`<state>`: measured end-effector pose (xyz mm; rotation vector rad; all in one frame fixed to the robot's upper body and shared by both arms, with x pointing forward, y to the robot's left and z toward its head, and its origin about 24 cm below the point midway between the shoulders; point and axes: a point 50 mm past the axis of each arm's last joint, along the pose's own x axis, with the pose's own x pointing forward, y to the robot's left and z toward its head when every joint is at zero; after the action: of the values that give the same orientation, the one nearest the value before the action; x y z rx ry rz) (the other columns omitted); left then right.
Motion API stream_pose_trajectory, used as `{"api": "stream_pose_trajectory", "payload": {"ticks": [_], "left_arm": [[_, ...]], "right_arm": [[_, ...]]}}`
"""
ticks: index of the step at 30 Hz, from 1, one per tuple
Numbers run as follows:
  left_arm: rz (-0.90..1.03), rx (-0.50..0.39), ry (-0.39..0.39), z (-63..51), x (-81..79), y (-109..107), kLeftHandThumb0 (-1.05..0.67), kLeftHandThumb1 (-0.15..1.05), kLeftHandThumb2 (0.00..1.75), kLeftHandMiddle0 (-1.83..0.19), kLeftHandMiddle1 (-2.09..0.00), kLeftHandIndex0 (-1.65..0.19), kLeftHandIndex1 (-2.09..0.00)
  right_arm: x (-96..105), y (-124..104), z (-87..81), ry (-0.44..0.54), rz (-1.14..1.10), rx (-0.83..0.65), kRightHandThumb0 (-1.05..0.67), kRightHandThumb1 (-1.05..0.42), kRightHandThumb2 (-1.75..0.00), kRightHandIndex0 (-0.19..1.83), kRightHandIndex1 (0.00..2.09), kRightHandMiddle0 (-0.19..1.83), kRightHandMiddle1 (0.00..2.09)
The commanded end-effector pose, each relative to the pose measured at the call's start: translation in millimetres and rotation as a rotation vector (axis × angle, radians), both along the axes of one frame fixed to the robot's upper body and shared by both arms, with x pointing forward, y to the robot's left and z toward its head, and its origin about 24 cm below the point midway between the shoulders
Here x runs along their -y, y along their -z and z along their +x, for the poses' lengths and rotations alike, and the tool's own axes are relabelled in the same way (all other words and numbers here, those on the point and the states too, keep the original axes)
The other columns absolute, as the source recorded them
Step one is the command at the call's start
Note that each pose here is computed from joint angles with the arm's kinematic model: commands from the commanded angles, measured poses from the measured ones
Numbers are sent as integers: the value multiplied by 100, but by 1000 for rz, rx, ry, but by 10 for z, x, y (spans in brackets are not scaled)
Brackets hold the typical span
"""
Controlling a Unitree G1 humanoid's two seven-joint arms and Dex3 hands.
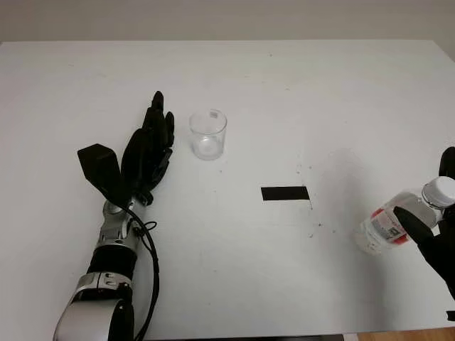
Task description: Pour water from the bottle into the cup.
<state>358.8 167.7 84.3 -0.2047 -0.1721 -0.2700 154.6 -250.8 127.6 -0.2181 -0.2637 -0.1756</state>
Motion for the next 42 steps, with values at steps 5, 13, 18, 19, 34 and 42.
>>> {"api": "stream_pose_trajectory", "payload": {"ticks": [5,13,18,19,34,42], "left_arm": [[16,14,-5,12,-30,-34,-86,105,67,19,0,19,0],[10,22,-4,12,-49,-44,-85,105,68,19,0,19,0],[10,26,-11,0,-75,-44,-85,105,67,19,0,19,0],[9,26,-14,-2,-80,-44,-85,105,67,19,0,19,0],[4,26,-13,0,-74,-46,-84,105,68,19,0,19,0],[-1,27,-18,6,-77,-53,-85,105,66,19,0,19,0]], "right_arm": [[-35,113,54,-14,31,-19,-94,-97,-5,-19,0,-19,0],[15,255,310,-65,52,-26,-89,-92,-4,-19,0,-19,0],[56,310,448,-65,6,-36,-96,-92,-5,-19,0,-19,0],[60,318,462,-64,1,-37,-96,-92,-5,-19,0,-19,0],[47,399,458,92,-58,-52,-56,-101,-9,83,180,66,175],[-4,390,470,63,-147,-47,-52,-105,-27,81,209,59,209]]}}
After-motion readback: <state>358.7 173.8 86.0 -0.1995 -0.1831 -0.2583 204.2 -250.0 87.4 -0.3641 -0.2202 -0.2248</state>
